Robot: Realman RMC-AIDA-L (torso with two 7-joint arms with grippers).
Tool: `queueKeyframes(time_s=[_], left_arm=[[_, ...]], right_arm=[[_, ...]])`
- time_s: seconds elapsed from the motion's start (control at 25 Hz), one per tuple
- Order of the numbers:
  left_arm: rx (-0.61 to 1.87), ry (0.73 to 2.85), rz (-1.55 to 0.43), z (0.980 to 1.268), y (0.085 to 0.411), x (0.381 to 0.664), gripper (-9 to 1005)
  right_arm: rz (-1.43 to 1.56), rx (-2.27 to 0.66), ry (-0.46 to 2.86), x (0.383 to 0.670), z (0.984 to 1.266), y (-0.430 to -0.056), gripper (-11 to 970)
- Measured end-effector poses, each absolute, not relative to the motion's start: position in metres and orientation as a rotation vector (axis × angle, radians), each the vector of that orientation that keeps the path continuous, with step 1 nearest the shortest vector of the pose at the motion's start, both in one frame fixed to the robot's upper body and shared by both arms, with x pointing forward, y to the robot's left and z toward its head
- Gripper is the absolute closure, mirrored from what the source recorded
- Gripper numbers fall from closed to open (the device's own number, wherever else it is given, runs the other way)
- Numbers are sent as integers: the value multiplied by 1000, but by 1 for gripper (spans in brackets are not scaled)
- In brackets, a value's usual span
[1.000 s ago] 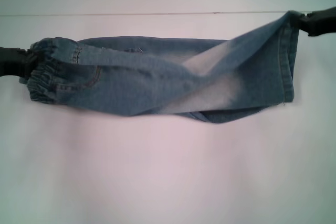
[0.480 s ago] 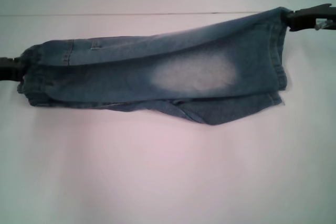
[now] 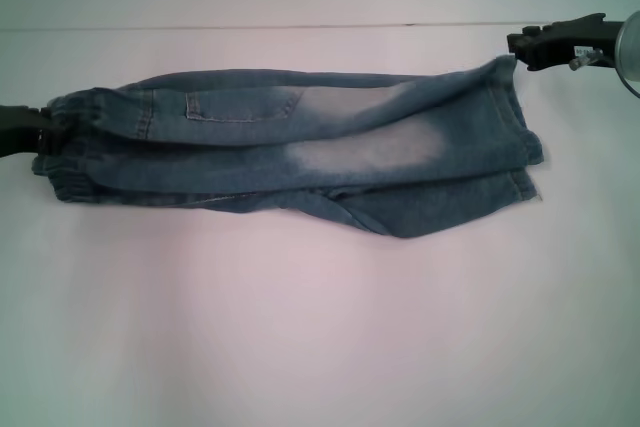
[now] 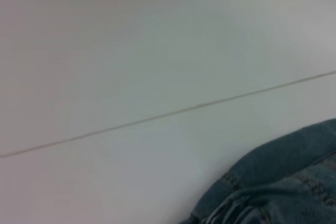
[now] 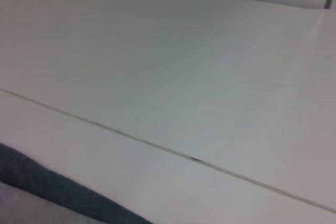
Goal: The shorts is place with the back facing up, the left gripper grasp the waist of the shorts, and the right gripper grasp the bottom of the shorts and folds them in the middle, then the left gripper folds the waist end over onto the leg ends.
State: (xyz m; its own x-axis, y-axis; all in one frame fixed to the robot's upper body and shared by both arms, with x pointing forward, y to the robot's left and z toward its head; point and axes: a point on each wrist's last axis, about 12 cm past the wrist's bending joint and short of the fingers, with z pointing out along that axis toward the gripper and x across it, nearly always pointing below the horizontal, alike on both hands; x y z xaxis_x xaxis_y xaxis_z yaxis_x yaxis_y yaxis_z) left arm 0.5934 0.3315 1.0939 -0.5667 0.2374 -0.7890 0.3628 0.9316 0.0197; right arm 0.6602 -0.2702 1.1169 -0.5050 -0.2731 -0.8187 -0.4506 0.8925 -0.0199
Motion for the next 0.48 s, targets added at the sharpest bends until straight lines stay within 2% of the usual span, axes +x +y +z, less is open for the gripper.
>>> queueKeyframes(time_s=[0.04, 0.16, 0.32, 0.48], left_arm=[[430, 2196, -179, 1094, 331, 593, 844], [439, 2186, -162, 1098, 334, 592, 745], [406, 2154, -142, 1107, 346, 585, 624], [379, 2047, -224, 1116, 360, 562, 537]], right_arm=[[240, -516, 2131, 660, 1116, -271, 830], [236, -499, 2135, 658, 1114, -275, 720], [241, -479, 2109, 649, 1118, -286, 633], [353, -490, 2031, 630, 1120, -292, 545]])
